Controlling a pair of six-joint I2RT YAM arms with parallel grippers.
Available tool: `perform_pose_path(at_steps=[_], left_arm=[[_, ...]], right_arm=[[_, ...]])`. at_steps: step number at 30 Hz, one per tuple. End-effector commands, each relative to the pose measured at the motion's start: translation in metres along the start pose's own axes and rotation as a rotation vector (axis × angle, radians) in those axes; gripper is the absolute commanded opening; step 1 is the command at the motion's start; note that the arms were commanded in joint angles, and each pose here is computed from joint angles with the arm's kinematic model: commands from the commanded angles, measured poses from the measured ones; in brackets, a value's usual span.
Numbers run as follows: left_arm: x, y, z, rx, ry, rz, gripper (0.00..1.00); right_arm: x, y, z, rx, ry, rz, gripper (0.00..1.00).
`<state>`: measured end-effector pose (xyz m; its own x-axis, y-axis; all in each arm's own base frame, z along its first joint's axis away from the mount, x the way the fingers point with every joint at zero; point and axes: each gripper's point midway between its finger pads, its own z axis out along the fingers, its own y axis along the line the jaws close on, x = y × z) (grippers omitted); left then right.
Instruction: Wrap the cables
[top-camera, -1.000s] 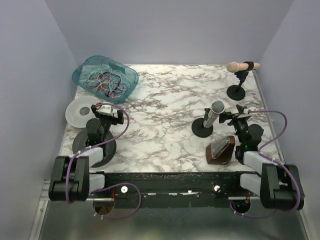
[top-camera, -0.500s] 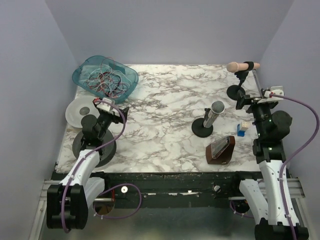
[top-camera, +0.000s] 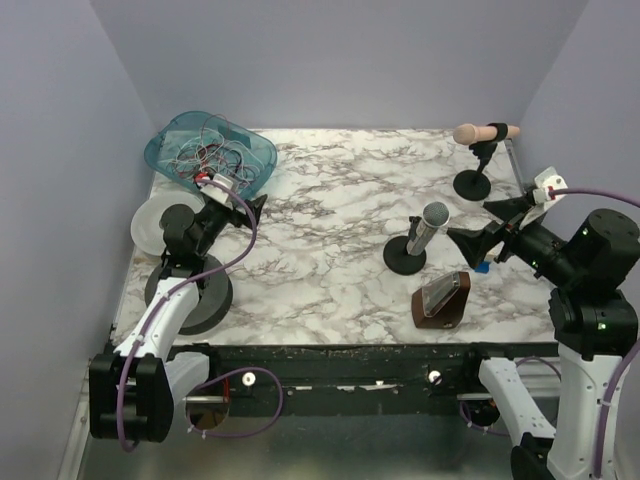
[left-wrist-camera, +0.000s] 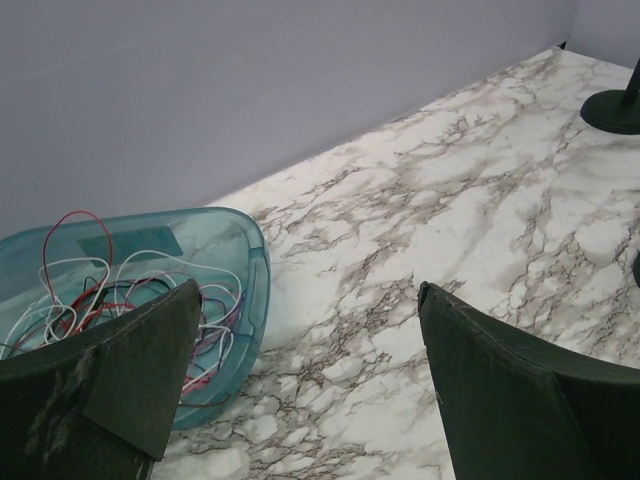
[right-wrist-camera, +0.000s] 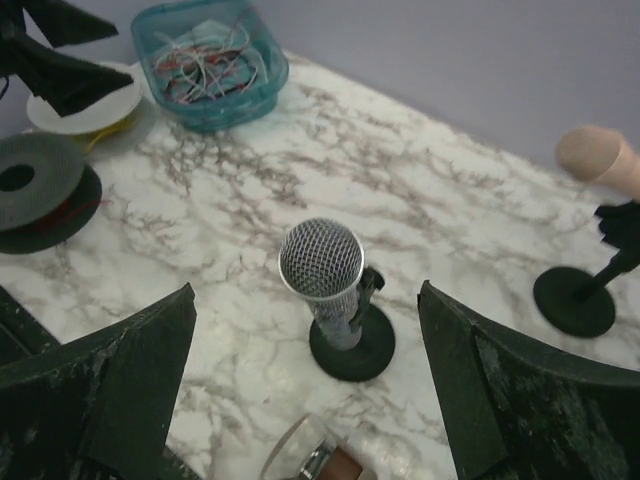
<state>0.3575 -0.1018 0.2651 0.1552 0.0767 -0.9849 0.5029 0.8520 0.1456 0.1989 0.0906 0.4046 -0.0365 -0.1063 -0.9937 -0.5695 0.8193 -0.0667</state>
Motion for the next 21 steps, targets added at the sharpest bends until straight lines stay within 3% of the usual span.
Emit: perform_pose_path(at_steps=[1,8,10,13,21], left_arm=[[-0.005,-0.011,0.008,0.071,-0.007,0.03,0.99],[-0.005,-0.023,0.01,0.122,-0.013,0.041,0.99],[-0.009,-0.025,0.01,0.125,-0.021,0.044,0.99],[-0.009,-0.025,0.009,0.124,-0.021,0.061,0.99],[-0.011,-0.018,0.009,0.099,-0.019,0.124,0.99]], right_arm=[[0.07,0.017,-0.008,-0.036,0.254,0.212,1.0],[0.094,-0.009,0.015,0.091,0.199,0.323,1.0],[0.098,-0.023,0.023,0.141,0.141,0.259,1.0],[0.096,-0.013,0.037,0.027,0.049,0.132,1.0],[0.11,-0.004,0.089,-0.091,0.008,0.012,1.0]])
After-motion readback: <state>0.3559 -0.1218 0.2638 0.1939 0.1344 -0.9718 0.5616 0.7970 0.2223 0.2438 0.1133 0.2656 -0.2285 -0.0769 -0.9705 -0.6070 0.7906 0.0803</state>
